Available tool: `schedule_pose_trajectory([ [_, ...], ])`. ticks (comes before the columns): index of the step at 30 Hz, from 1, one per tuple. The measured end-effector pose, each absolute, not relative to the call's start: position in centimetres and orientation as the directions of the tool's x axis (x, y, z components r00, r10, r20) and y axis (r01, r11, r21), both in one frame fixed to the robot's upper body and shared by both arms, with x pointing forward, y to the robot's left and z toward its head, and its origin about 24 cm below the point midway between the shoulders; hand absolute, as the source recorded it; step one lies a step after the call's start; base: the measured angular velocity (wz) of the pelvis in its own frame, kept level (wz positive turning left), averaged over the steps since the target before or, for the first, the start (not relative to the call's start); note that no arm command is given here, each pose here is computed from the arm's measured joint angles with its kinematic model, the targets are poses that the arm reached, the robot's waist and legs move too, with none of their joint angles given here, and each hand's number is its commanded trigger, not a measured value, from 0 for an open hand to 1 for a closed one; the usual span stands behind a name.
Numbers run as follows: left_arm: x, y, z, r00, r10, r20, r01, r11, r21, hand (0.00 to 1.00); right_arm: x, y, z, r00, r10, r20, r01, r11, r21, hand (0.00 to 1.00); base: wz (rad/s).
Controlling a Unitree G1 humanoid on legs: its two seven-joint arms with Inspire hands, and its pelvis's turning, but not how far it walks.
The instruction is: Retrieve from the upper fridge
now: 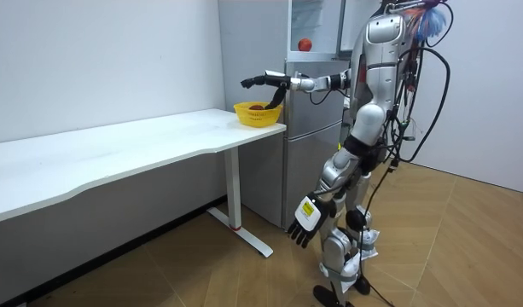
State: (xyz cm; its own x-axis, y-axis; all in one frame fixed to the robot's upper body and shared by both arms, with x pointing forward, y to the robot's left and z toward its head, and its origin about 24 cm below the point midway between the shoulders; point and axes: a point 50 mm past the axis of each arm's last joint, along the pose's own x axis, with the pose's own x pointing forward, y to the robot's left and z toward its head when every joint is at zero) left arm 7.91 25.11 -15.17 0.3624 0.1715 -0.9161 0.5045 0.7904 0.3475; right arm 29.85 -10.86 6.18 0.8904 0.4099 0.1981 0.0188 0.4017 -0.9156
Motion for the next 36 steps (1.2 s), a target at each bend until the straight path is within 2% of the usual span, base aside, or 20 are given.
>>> schedule_pose_trajectory([
  [30,7.3,24.9,-15.1,0.361,0.152,-0.920,0.519,0.787,0.334,0.00,29.9,-10.9,6.2,0.896,0.394,0.203,0.008,0.443,-0.896,0.00,0.00],
  [36,7.1,24.7,-15.2,0.360,0.153,-0.920,0.516,0.789,0.333,0.00,30.0,-11.0,8.0,0.878,0.386,0.281,0.067,0.483,-0.873,0.00,0.00],
])
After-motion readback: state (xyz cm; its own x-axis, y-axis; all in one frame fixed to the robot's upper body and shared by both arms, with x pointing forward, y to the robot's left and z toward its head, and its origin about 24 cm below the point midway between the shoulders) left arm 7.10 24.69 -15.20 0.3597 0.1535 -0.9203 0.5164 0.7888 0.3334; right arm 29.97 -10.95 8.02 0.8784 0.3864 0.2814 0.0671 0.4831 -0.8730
